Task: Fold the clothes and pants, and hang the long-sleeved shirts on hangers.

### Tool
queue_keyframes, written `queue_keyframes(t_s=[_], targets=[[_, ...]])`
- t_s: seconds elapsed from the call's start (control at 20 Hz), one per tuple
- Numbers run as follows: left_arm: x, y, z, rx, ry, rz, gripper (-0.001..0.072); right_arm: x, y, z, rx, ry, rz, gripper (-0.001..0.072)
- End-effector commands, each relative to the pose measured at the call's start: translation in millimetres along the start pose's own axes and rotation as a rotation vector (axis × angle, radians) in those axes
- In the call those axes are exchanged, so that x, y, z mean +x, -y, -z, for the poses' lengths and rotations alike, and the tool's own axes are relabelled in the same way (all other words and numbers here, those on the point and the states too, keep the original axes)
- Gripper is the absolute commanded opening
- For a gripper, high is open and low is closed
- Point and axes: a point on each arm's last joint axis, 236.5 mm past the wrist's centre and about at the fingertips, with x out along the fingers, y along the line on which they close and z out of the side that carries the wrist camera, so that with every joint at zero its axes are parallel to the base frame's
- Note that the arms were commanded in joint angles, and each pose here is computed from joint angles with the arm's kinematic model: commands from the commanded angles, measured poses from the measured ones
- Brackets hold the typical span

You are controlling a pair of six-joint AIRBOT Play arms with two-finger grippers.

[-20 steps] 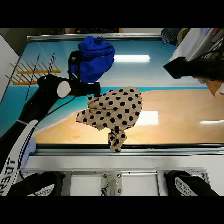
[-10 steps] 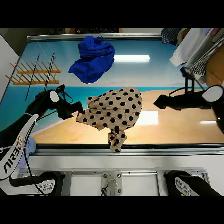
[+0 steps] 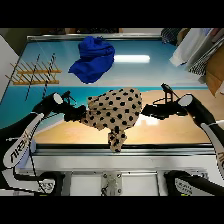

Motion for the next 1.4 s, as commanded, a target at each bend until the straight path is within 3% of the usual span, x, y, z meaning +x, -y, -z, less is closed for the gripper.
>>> queue_keyframes(t_s=[0.0, 0.2, 0.35, 0.4, 0.55, 0.7, 0.95, 1.15, 1.35], targets=[[-5, 11, -9, 0.033, 0.021, 0.016, 0.0013, 37, -9, -13, 0.068, 0.047, -0.034, 0.0704], [-21, 20, -16, 0.103, 0.025, 0.009, 0.0013, 79, -31, -12, 0.134, 0.057, -0.091, 0.0675], [-32, 28, -20, 0.141, 0.021, 0.016, 0.0012, 92, -48, -8, 0.059, 0.060, -0.117, 0.0123], [-41, 34, -23, 0.171, 0.024, 0.023, 0.0012, 88, -52, -11, 0.030, 0.068, -0.126, 0.0014], [-117, 70, -56, 0.247, 0.180, 0.088, 0.0011, 31, -76, -47, -0.123, 0.137, -0.151, 0.0012], [-272, 132, -75, 0.366, 0.542, 0.212, 0.0011, -93, -123, -93, -0.343, 0.297, -0.137, 0.0012], [-471, 201, 6, 0.599, 1.018, 0.367, 0.0011, -302, -216, -100, -0.531, 0.723, -0.140, 0.0012], [-492, 180, 24, 0.601, 1.121, 0.273, 0.0011, -346, -246, -63, -0.576, 0.803, -0.192, 0.0012], [-416, 129, -7, 0.460, 0.968, 0.143, 0.0011, -284, -263, -35, -0.593, 0.616, -0.246, 0.0013]])
